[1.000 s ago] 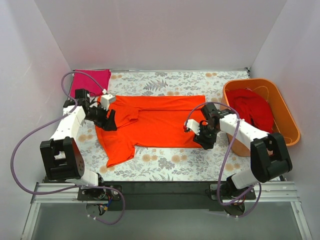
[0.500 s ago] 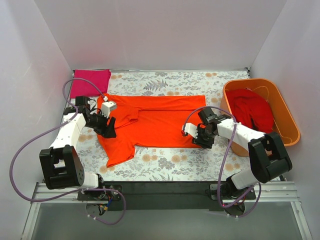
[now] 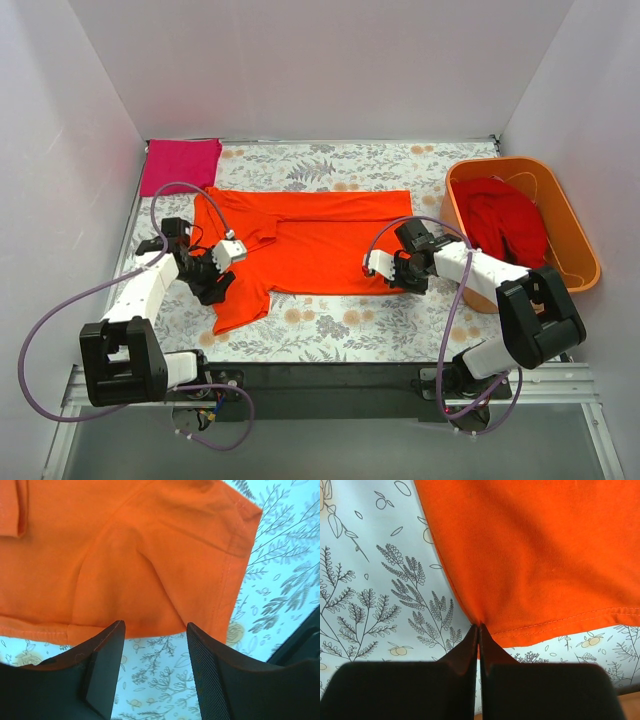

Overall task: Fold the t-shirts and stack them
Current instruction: Fold the tshirt

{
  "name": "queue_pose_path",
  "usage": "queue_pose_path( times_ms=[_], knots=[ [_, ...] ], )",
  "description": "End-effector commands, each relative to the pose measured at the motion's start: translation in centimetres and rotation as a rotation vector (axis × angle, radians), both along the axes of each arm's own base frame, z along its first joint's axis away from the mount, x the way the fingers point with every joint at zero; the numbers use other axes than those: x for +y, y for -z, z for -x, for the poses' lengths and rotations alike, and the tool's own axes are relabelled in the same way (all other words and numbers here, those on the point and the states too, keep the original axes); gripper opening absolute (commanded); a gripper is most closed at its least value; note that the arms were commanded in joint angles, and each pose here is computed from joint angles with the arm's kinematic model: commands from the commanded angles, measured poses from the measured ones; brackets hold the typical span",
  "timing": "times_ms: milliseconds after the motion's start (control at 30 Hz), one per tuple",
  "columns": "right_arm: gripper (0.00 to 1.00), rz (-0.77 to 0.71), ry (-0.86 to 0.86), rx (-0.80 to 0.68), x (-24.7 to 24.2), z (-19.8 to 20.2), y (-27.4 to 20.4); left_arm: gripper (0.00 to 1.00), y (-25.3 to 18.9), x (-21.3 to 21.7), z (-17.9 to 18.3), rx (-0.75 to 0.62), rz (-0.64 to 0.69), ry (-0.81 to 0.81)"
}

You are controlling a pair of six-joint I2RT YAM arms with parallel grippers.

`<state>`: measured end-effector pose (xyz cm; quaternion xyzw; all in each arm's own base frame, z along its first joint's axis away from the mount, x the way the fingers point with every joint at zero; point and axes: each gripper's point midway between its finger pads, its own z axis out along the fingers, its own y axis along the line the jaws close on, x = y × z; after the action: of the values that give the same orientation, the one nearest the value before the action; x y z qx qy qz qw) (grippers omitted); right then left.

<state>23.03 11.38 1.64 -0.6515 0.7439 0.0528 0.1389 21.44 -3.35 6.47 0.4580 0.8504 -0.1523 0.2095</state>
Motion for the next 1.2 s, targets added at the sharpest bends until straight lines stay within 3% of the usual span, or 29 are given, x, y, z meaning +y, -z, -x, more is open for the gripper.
queue_pose_path(
  times_ms=[0,467,567,700,800,1167],
  knots=[
    [0.01,0.028,0.006,0.024,-0.6,0.6,1.0,0.51,0.5,1.1,-1.2,-0.111,-0.110,0.111],
    [0.01,0.034,0.016,0.024,-0.4,0.0,0.7,0.52,6.3,2.9,0.4,-0.105,-0.270,0.219],
    [0.01,0.034,0.014,0.022,-0.4,0.0,0.5,0.36,7.1,3.1,1.3,-0.086,-0.278,0.238],
    [0.01,0.039,0.012,0.013,-0.5,-0.3,0.2,0.05,7.2,3.1,1.9,-0.056,-0.274,0.243],
    [0.01,0.032,0.014,0.005,-0.4,-0.6,-0.7,0.00,5.5,2.8,0.7,-0.077,-0.257,0.224],
    [0.01,-0.005,0.024,-0.061,-0.9,-1.2,-4.3,0.00,-1.8,1.8,-3.0,-0.114,-0.113,0.146]
  ],
)
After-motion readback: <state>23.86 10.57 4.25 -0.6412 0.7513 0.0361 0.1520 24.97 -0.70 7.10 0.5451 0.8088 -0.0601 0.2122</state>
